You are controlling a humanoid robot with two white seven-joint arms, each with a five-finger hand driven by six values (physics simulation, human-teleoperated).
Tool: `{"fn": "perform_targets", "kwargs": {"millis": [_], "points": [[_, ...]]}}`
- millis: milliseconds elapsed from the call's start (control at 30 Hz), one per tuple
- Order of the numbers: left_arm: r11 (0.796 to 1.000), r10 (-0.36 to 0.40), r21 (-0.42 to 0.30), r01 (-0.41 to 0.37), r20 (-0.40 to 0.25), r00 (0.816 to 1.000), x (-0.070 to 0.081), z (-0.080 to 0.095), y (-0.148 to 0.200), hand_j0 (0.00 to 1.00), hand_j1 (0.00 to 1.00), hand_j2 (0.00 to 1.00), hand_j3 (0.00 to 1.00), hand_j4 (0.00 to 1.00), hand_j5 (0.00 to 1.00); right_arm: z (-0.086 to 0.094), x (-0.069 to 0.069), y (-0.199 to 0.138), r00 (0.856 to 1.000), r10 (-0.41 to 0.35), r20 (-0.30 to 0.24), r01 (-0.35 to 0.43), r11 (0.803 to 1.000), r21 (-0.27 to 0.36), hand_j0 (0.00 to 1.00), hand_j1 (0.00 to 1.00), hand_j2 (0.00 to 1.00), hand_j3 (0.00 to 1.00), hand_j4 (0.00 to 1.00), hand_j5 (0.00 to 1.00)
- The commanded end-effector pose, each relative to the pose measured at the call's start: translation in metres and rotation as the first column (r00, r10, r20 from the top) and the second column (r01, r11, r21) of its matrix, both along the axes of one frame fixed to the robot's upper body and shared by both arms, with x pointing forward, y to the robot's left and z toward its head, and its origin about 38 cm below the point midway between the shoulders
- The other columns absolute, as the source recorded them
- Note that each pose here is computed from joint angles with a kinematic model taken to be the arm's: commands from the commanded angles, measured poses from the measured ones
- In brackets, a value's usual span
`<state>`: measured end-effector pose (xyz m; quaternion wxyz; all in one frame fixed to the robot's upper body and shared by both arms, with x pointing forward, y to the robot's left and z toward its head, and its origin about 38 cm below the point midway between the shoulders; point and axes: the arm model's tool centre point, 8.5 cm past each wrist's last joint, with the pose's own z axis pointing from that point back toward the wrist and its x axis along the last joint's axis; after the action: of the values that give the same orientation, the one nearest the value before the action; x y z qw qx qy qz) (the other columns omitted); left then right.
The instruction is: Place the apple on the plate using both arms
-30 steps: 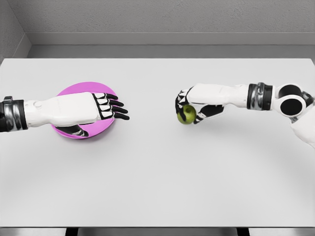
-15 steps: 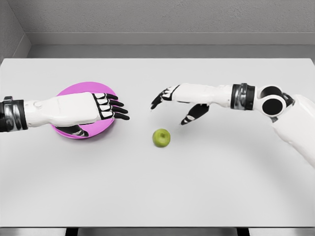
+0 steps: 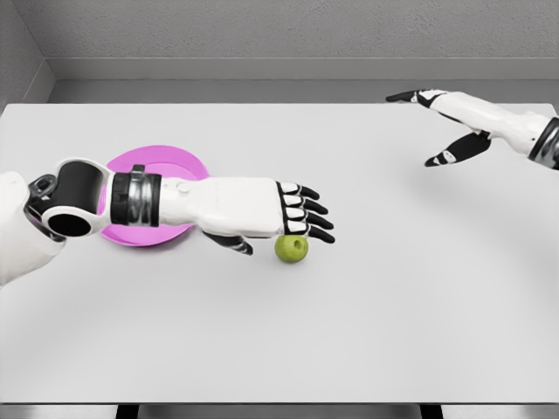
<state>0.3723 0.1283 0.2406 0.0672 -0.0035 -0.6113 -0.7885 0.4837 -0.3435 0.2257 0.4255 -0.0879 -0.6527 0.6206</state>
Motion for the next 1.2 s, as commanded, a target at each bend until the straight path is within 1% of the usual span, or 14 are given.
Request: {"fn": "perform_targets", "kwargs": {"millis": [0,33,67,100,133,200,333,533,833,867,1000,1067,1100,1167], "points": [[1.0,-0.015,-0.003,0.015,-0.029,0.999,0.0,-0.009,-0.011,1.0,1.0,1.0,1.0,1.0,1.0,0.006,-0.002,-0.01,1.0,-0.014,0.008,0.014,1.0,-0.008,1.0,1.0,1.0,1.0,1.0,1.0],[1.0,-0.009,0.001,0.009,-0.03,1.0,0.001,-0.01,-0.01,1.0,1.0,1.0,1.0,1.0,1.0,0.009,-0.004,-0.017,1.0,-0.025,0.01,0.025,0.999,-0.023,1.0,1.0,1.0,1.0,1.0,1.0],[1.0,-0.007,0.023,0.007,-0.009,1.0,0.001,-0.012,-0.009,1.0,1.0,1.0,1.0,1.0,1.0,0.009,-0.005,-0.022,0.999,-0.033,0.007,0.033,0.999,-0.031,1.0,1.0,1.0,1.0,1.0,1.0],[0.999,-0.002,0.04,0.001,0.009,1.0,0.003,-0.014,-0.009,1.0,1.0,1.0,1.0,1.0,1.0,0.0,-0.008,-0.023,0.999,-0.035,-0.012,0.034,0.999,-0.032,1.0,1.0,1.0,1.0,1.0,1.0],[0.999,0.005,0.046,-0.006,0.01,1.0,0.005,-0.016,-0.007,1.0,1.0,1.0,1.0,1.0,1.0,0.0,-0.008,-0.023,0.999,-0.035,-0.012,0.034,0.999,-0.032,1.0,1.0,1.0,1.0,1.0,1.0],[0.996,0.041,0.082,-0.043,0.023,0.999,0.015,-0.024,-0.001,1.0,1.0,1.0,1.0,1.0,1.0,-0.002,-0.009,-0.023,0.999,-0.035,-0.016,0.034,0.999,-0.033,1.0,1.0,1.0,1.0,1.0,1.0],[0.995,0.055,0.082,-0.057,0.018,0.998,0.026,-0.031,-0.013,1.0,1.0,1.0,1.0,1.0,1.0,-0.004,-0.009,-0.022,0.999,-0.035,-0.02,0.034,0.999,-0.033,1.0,1.0,1.0,1.0,1.0,1.0],[0.996,0.044,0.077,-0.045,0.017,0.999,0.024,-0.032,-0.019,1.0,1.0,1.0,1.0,1.0,1.0,-0.006,-0.01,-0.022,0.999,-0.034,-0.025,0.033,0.999,-0.033,1.0,1.0,1.0,1.0,1.0,1.0],[0.993,0.033,0.114,-0.035,0.014,0.999,0.023,-0.037,-0.022,0.96,0.96,0.96,0.96,0.96,0.96,-0.009,-0.01,-0.022,0.999,-0.034,-0.03,0.033,0.999,-0.033,1.0,1.0,1.0,1.0,1.0,1.0],[0.991,0.018,0.135,-0.02,0.011,1.0,0.019,-0.044,-0.026,0.96,0.96,0.96,0.96,0.96,0.96,-0.009,-0.01,-0.021,0.999,-0.033,-0.031,0.032,0.999,-0.034,1.0,1.0,1.0,1.0,1.0,1.0],[0.99,0.013,0.14,-0.014,0.009,1.0,0.018,-0.046,-0.028,0.96,0.96,0.96,0.96,0.96,0.96,-0.011,-0.01,-0.02,0.999,-0.03,-0.034,0.028,0.999,-0.035,1.0,1.0,1.0,1.0,1.0,1.0],[0.99,-0.005,0.142,0.004,0.005,1.0,0.014,-0.049,-0.035,0.96,0.96,0.96,0.96,0.96,0.96,-0.011,-0.01,-0.019,0.999,-0.029,-0.034,0.027,0.999,-0.034,1.0,1.0,1.0,1.0,1.0,1.0],[0.988,-0.007,0.157,0.007,-0.005,1.0,0.014,-0.055,-0.036,0.96,0.96,0.96,0.96,0.96,0.96,-0.011,-0.01,-0.019,0.999,-0.029,-0.034,0.027,0.999,-0.034,1.0,1.0,1.0,1.0,1.0,1.0],[0.984,0.017,0.177,-0.017,-0.001,1.0,0.022,-0.059,-0.032,0.96,0.96,0.96,0.96,0.96,0.96,-0.011,-0.01,-0.019,0.999,-0.029,-0.034,0.027,0.999,-0.034,1.0,1.0,1.0,1.0,1.0,1.0]]}}
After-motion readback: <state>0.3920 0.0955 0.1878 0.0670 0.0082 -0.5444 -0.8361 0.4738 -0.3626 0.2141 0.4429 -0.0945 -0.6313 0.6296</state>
